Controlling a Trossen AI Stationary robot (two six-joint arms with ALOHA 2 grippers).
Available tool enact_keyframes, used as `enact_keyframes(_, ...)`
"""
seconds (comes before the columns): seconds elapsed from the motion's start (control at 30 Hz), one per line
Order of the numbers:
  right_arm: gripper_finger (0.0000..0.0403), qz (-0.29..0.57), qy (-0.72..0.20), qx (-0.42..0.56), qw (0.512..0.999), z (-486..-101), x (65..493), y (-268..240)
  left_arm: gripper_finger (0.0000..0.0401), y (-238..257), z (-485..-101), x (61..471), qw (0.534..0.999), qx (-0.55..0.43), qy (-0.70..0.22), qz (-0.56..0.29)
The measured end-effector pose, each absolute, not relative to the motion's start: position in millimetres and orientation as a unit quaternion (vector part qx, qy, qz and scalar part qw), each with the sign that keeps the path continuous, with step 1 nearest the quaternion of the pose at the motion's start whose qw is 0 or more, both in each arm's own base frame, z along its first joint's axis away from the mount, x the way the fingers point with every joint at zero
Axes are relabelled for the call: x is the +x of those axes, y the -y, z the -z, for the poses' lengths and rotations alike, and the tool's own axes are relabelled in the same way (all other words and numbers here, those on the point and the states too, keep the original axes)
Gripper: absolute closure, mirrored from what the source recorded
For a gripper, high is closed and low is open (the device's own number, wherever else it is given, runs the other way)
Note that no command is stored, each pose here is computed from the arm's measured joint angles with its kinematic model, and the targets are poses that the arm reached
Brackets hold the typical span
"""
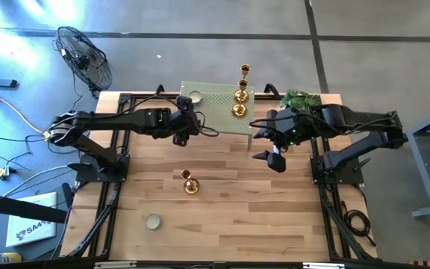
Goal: Stock candles and holders on shelf
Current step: Align the gold candle holder with the other gold candle holders on the shelf
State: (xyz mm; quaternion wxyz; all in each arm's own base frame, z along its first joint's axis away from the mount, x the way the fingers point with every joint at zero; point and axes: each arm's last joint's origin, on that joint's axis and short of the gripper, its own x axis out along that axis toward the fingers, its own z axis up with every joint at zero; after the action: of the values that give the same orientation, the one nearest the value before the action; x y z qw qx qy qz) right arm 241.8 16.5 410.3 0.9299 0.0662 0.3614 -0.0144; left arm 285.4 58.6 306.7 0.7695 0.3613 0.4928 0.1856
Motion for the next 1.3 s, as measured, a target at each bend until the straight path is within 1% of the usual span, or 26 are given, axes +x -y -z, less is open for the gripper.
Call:
enact_keyframes(0.13,0.0077,0.030,-0.359,0.056,0.931,-410.4,241.9,-15.3,0.0041,-47.0,-331.6,285.0,0.746,0.393,-0.489,-0.223)
enact_keyframes(0.23,0.0077,0.030,-0.359,0.056,0.931,-410.4,241.9,-15.3,0.0041,-36.8,-354.9,284.6,0.752,0.401,-0.471,-0.226)
enact_keyframes(0.37,0.0077,0.031,-0.359,0.056,0.931,-410.4,241.9,-15.3,0.0041,-19.2,-386.4,280.7,0.776,0.400,-0.439,-0.210)
enact_keyframes(0.53,0.0077,0.049,-0.353,0.049,0.933,-411.1,242.5,-14.3,0.0041,5.0,-428.6,263.4,0.813,0.362,-0.400,-0.220)
enact_keyframes(0.63,0.0077,0.081,-0.345,0.037,0.934,-411.9,242.9,-12.3,0.0041,17.8,-451.1,248.3,0.847,0.307,-0.374,-0.218)
enact_keyframes(0.73,0.0077,0.096,-0.333,0.033,0.938,-413.6,244.2,-11.9,0.0041,29.6,-469.7,233.1,0.892,0.211,-0.344,-0.203)
enact_keyframes(0.8,0.0077,0.085,-0.315,0.039,0.944,-416.1,247.2,-12.7,0.0041,36.9,-479.4,222.0,0.915,0.142,-0.337,-0.173)
enact_keyframes(0.9,0.0077,0.052,-0.275,0.050,0.959,-416.4,256.1,-15.1,0.0041,46.4,-490.2,208.4,0.932,0.074,-0.344,-0.082)
enact_keyframes(1.03,0.0077,-0.003,-0.236,0.059,0.970,-409.8,267.2,-19.1,0.0041,64.7,-493.9,198.3,0.927,-0.005,-0.369,0.069)
enact_keyframes(1.1,0.0077,-0.017,-0.223,0.063,0.973,-404.4,271.5,-20.2,0.0041,74.4,-493.4,195.3,0.917,-0.025,-0.379,0.123)
enact_keyframes(1.17,0.0077,-0.024,-0.221,0.066,0.973,-400.6,273.2,-20.8,0.0041,83.6,-492.1,194.3,0.909,-0.035,-0.385,0.157)
enact_keyframes(1.3,0.0077,-0.031,-0.213,0.067,0.974,-396.9,275.3,-25.2,0.0041,104.4,-485.0,203.8,0.906,-0.065,-0.378,0.180)
